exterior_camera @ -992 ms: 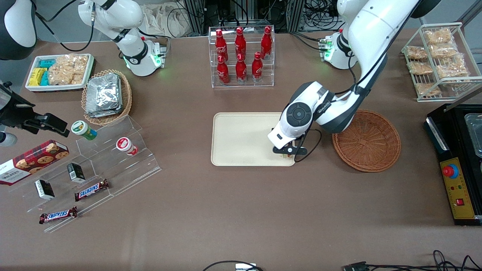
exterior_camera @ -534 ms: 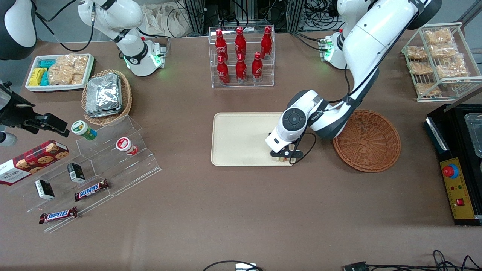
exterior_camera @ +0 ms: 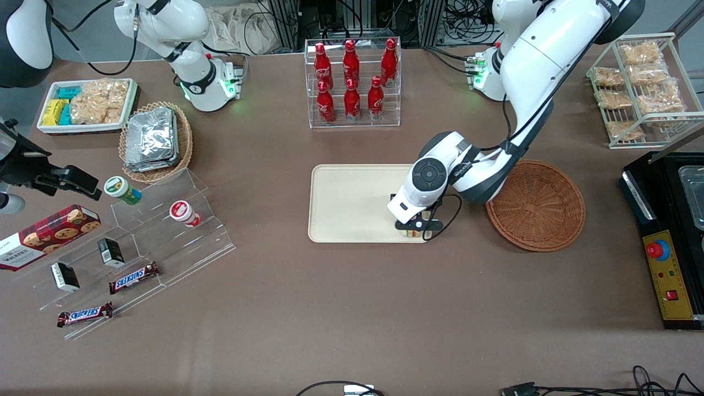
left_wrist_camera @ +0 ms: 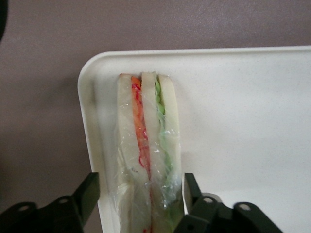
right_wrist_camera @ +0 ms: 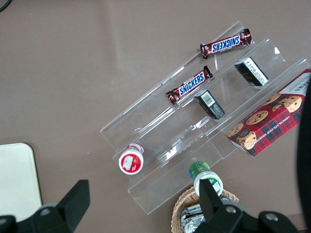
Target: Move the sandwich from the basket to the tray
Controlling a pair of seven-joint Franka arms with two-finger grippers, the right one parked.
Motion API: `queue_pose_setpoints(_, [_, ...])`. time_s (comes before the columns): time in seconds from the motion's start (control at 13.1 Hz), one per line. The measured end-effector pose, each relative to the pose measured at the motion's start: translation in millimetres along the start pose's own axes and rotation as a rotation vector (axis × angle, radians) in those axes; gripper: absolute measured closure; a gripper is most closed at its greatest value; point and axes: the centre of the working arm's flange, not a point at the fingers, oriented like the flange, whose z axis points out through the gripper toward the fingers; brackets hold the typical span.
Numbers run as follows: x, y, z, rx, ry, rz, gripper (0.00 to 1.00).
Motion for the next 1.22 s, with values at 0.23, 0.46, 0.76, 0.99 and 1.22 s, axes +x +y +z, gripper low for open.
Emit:
queue_pose_setpoints(0.23, [2.3,-2.6,-14.9,0.006,0.017,-0.013,0.00])
queue_pose_setpoints(0.46, [-1.5,-3.7,-45.5,0.007,0.021,-0.039,0.00])
queue_pose_setpoints(0.76, [-17.5,-30.5,-149.8,0.045,0.047,-0.112,0.00])
queue_pose_setpoints(0.99, [-26.2,-106.8,-235.6,0.087,0.096,-0.114,0.00])
queue_pose_setpoints(1.22, [-22.7,-214.2,-283.2,0.046,0.108,-0.160,0.00])
